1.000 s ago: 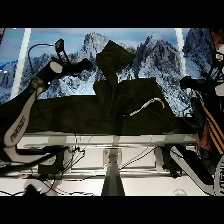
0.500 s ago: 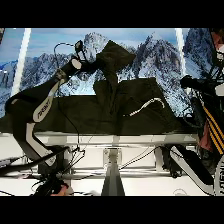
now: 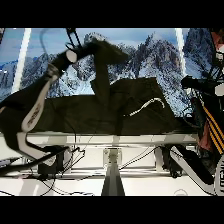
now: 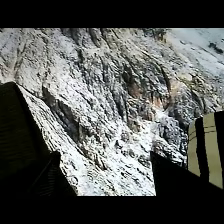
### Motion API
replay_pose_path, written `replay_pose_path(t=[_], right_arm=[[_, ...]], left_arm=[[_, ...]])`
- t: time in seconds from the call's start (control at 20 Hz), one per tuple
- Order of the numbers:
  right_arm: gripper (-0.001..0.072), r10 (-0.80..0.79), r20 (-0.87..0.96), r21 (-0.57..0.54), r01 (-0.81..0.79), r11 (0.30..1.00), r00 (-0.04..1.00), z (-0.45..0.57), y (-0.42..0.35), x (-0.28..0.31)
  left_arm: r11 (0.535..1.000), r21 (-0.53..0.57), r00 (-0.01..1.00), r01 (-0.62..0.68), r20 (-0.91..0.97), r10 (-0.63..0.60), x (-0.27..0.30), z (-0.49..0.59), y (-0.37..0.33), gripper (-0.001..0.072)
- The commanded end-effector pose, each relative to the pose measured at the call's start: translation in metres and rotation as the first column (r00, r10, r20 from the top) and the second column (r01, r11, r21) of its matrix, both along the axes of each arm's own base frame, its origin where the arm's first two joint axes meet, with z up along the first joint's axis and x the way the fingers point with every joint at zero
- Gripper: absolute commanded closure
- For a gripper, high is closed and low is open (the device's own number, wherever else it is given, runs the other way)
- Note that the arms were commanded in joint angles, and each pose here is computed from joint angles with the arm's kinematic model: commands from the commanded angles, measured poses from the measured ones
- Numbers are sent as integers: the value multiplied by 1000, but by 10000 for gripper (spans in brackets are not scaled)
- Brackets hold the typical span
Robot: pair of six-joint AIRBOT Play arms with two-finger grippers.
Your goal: Fold the clothes and pants, and hang the long-sleeved shirts on hangers.
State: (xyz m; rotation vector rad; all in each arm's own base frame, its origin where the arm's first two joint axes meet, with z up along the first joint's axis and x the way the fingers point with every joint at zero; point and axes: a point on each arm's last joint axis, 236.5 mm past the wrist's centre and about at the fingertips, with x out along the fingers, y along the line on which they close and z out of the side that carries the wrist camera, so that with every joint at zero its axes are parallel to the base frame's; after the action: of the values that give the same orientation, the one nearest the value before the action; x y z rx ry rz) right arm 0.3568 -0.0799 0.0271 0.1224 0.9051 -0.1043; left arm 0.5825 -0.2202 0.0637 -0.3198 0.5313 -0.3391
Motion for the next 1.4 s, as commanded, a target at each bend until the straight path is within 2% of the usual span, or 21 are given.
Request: replay_pose_path(t=[0.0,0.15,0.25,0.4,0.55,0.6,0.7,0.85,0.95,1.0,1.05,1.1,1.15,1.2,1.25,1.35], right_arm=[[86,-22,-41,4,22,1000,999,-14,-5,0],[86,-23,-85,22,25,999,996,-31,-4,0],[87,-23,-98,32,27,999,995,-36,-3,0],[88,-25,-166,77,39,996,986,-49,4,-9],[90,-17,-210,153,50,987,977,-58,15,-5],[109,-11,-223,175,51,983,975,-59,17,1],[117,6,-254,196,46,980,967,-59,15,17],[120,68,-370,251,30,967,926,-70,17,34],[163,209,-491,376,-11,926,846,-86,41,22],[272,352,-511,497,-65,866,784,-88,67,8],[313,478,-479,618,-104,779,737,-87,93,-1],[312,530,-441,672,-126,730,724,-90,105,0],[306,521,-432,667,-128,734,736,-99,105,7],[216,475,-430,621,-130,773,768,-112,96,20],[90,421,-433,566,-123,815,797,-121,83,31],[76,364,-458,514,-93,853,811,-129,71,35]], left_arm=[[973,232,981,13,187,-58,-21,100,42,693],[900,435,967,-12,233,-100,-71,170,82,693],[843,537,982,-32,176,-75,-108,186,118,693],[797,603,998,-5,-48,42,-159,161,174,694],[776,630,910,34,-340,237,-206,106,229,693],[761,647,876,44,-391,282,-212,91,245,693],[715,699,855,11,-377,355,-198,70,279,693],[745,662,825,-83,-374,424,-169,37,303,693],[761,647,799,-49,-431,418,-165,13,299,693],[763,645,794,-30,-449,410,-163,5,296,693],[764,645,788,-15,-463,406,-162,-3,294,693],[764,645,782,-4,-474,404,-161,-9,293,692],[765,644,778,7,-484,401,-160,-14,291,692],[765,644,774,13,-491,400,-159,-18,291,692],[766,643,771,18,-497,399,-159,-21,290,692],[766,643,768,24,-502,397,-158,-24,289,692]])
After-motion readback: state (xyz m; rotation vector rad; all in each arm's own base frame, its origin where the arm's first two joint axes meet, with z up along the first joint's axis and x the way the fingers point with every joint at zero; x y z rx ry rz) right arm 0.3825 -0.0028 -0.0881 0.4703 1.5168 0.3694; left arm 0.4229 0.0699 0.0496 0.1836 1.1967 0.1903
